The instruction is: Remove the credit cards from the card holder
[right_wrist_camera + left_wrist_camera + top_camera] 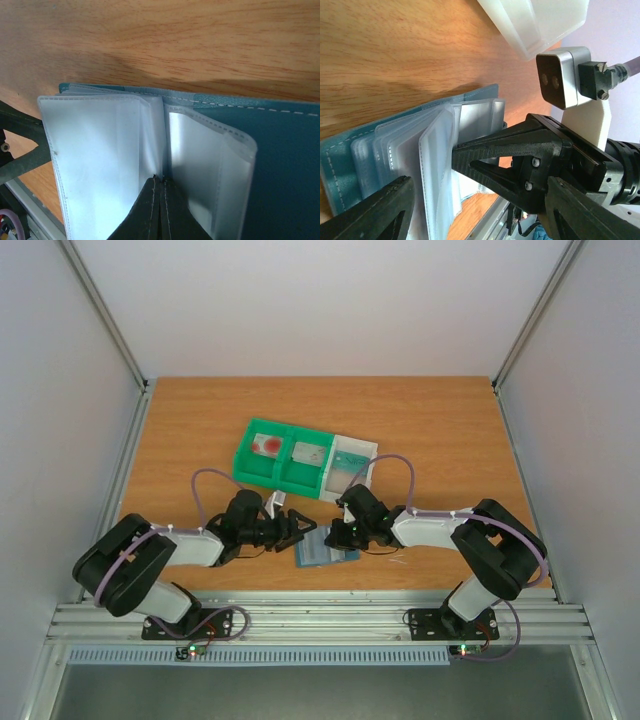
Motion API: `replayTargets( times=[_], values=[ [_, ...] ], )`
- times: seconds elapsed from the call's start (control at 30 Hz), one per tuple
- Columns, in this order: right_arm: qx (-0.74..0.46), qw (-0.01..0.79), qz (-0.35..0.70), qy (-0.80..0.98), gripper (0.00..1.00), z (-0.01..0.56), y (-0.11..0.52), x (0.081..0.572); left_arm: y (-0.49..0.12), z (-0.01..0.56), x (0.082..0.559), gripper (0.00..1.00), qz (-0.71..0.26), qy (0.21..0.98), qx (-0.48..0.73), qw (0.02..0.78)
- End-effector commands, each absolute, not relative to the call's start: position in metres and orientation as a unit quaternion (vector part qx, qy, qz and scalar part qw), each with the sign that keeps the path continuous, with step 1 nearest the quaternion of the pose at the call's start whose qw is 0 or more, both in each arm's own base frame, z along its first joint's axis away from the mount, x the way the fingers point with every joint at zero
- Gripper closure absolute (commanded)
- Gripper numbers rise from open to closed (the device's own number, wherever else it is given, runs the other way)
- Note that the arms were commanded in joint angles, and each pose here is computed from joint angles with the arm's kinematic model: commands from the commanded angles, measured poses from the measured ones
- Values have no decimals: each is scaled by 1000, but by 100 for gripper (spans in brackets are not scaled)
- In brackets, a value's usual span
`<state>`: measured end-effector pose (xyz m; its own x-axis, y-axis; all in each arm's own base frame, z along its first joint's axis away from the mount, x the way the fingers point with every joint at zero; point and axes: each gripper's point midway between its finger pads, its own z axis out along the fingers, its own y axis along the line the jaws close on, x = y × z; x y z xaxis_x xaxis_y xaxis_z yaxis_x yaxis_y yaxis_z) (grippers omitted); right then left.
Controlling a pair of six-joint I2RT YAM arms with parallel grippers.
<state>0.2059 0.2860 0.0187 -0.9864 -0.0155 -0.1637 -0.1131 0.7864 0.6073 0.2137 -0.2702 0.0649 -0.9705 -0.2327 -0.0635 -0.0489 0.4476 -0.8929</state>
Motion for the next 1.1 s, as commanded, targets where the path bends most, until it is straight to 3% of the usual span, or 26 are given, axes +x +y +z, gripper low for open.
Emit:
replayTargets(
  times=[0.0, 0.4, 0.6, 0.87, 1.07],
  values=[
    [-20, 45, 291, 956, 99, -2, 269, 193, -283, 82, 222, 28, -548, 828, -57, 108],
    [-18, 40, 296, 954, 99, 0, 271, 192, -289, 86, 222, 40, -563, 820, -49, 96],
    [-17, 51, 296, 954, 97, 8, 270, 194, -289, 82, 222, 54, -557, 823, -52, 94],
    [-20, 60, 297, 953, 94, 16, 270, 196, -290, 79, 223, 83, -556, 824, -50, 92],
    [-24, 62, 300, 952, 92, 18, 272, 197, -292, 77, 223, 96, -556, 825, -44, 90]
  ],
)
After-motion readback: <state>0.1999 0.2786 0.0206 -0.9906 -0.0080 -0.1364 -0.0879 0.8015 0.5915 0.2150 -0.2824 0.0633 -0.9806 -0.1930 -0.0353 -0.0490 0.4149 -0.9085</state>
